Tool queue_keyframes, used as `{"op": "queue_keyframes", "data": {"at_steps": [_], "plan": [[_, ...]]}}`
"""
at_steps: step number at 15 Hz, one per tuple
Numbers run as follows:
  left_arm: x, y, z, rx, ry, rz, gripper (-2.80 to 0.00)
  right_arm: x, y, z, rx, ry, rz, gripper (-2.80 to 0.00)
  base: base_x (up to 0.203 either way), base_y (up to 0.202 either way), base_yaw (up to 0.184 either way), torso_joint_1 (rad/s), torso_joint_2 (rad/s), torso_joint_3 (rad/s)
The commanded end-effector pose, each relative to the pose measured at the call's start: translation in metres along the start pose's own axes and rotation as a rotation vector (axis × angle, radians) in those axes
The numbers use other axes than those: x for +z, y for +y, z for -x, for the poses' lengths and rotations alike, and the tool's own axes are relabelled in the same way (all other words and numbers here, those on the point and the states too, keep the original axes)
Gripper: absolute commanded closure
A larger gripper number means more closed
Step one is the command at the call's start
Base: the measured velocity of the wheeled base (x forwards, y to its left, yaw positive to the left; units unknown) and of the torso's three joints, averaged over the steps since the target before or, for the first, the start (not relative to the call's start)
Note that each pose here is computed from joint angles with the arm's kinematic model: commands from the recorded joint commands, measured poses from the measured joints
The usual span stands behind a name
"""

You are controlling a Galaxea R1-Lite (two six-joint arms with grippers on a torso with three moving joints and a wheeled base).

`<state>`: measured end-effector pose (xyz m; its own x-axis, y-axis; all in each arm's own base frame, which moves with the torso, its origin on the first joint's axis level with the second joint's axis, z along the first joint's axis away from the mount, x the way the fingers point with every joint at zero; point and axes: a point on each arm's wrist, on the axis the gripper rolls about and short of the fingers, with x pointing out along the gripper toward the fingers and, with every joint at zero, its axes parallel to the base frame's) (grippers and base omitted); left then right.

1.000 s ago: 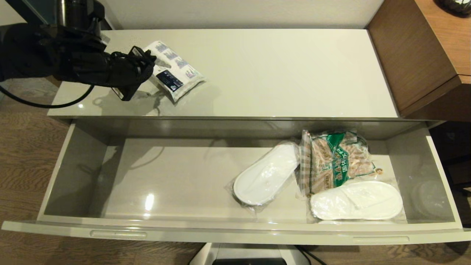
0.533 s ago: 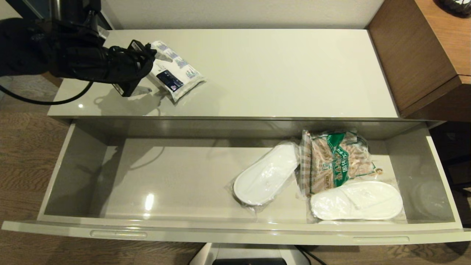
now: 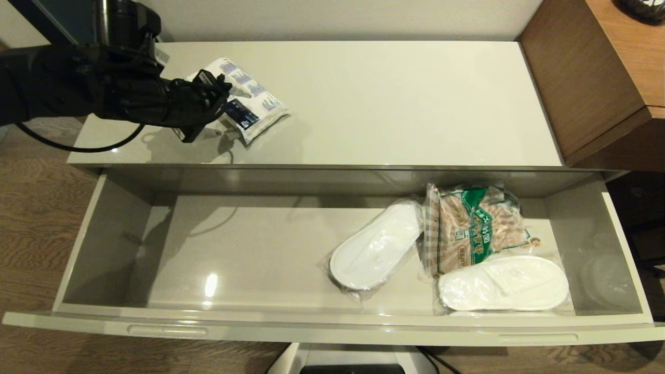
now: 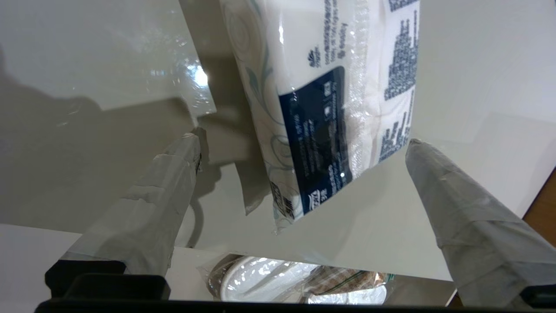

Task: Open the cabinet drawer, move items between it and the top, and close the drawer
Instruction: Pick up the tissue on the table

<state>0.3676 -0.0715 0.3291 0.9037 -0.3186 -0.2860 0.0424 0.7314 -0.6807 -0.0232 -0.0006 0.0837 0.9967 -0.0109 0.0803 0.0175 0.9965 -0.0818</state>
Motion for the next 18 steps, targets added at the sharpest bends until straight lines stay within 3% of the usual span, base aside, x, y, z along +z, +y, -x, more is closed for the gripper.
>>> {"op": "queue_keyframes", "data": {"at_steps": [1,14,18], "plan": [[-0.002,0.0,-0.003,0.0,0.006,0.005,0.0,0.0,0.0,0.001,-0.001,-0.012,0.001,0.0,0.0,0.0,0.0,0.0,0.0,0.0],[-0.007,-0.001,-0.008,-0.009,0.016,0.002,0.0,0.0,0.0,0.001,-0.001,-0.012,0.001,0.0,0.0,0.0,0.0,0.0,0.0,0.0],[-0.015,-0.006,0.021,-0.023,0.047,0.0,0.0,0.0,0.0,0.001,-0.001,-0.012,0.001,0.0,0.0,0.0,0.0,0.0,0.0,0.0]]}}
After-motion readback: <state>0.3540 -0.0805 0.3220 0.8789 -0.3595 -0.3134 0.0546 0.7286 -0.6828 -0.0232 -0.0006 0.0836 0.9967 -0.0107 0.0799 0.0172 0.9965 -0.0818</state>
